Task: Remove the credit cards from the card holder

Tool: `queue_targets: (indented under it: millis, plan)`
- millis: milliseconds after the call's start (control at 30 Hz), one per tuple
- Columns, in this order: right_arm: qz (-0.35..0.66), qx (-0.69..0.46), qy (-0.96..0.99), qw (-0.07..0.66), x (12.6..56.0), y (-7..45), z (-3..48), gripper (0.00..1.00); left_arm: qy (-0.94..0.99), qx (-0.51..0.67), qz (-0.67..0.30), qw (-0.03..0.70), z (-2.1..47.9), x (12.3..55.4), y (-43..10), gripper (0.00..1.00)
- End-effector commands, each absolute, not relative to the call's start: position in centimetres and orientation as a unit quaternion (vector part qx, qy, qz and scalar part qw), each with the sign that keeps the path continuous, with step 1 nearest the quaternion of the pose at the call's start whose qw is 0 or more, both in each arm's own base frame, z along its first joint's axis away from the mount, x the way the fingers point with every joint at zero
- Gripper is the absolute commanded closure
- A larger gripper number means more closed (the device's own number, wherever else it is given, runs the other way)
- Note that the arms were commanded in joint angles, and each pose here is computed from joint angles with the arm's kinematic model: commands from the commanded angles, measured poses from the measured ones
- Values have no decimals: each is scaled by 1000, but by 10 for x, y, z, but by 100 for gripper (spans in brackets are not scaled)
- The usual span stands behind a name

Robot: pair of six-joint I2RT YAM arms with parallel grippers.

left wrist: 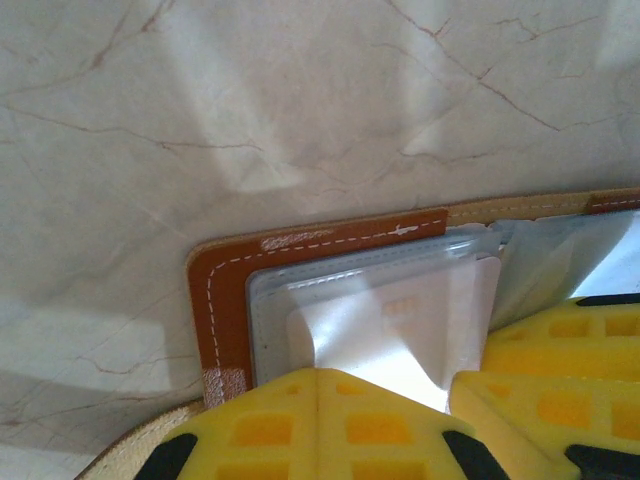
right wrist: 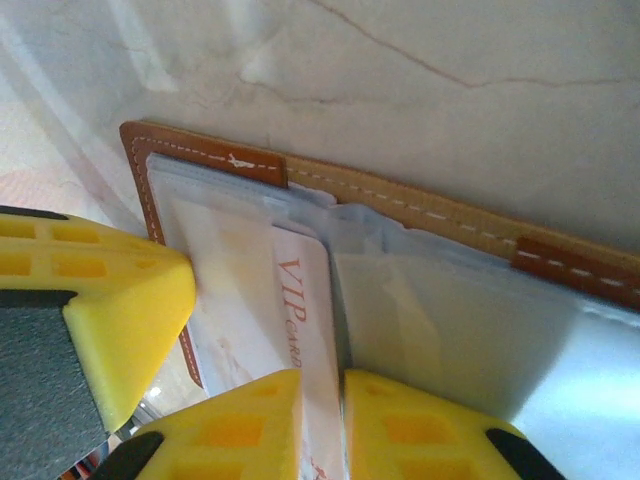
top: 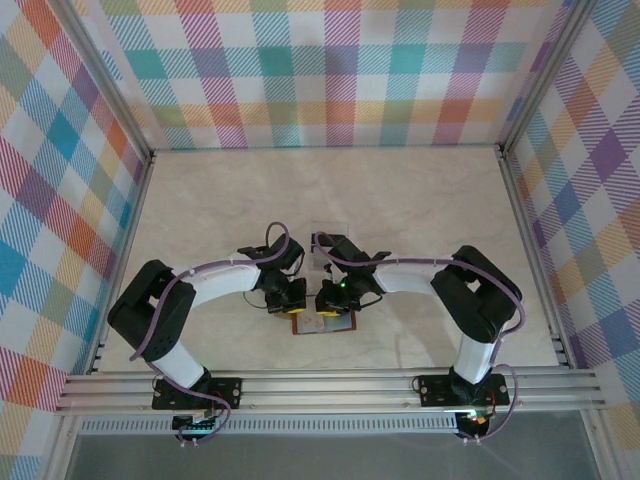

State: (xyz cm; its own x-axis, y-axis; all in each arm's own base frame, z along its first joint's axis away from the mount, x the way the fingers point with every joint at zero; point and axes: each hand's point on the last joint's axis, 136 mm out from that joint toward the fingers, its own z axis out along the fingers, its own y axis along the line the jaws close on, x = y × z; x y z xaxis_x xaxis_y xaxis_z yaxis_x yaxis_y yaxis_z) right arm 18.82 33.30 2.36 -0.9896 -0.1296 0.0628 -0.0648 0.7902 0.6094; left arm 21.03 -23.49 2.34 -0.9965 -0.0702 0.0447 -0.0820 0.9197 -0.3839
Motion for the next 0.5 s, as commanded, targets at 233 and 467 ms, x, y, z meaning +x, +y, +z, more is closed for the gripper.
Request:
queue_targets:
  millis: [233, 467]
  plan:
    - [-328, 54, -942, 52, 185, 331, 26, 93, -988, 34, 143, 38, 4, 193, -220, 96]
    - [-274, 37, -960, 40, 183, 304, 25, 97, -990, 29, 133, 33, 5, 195, -218, 96]
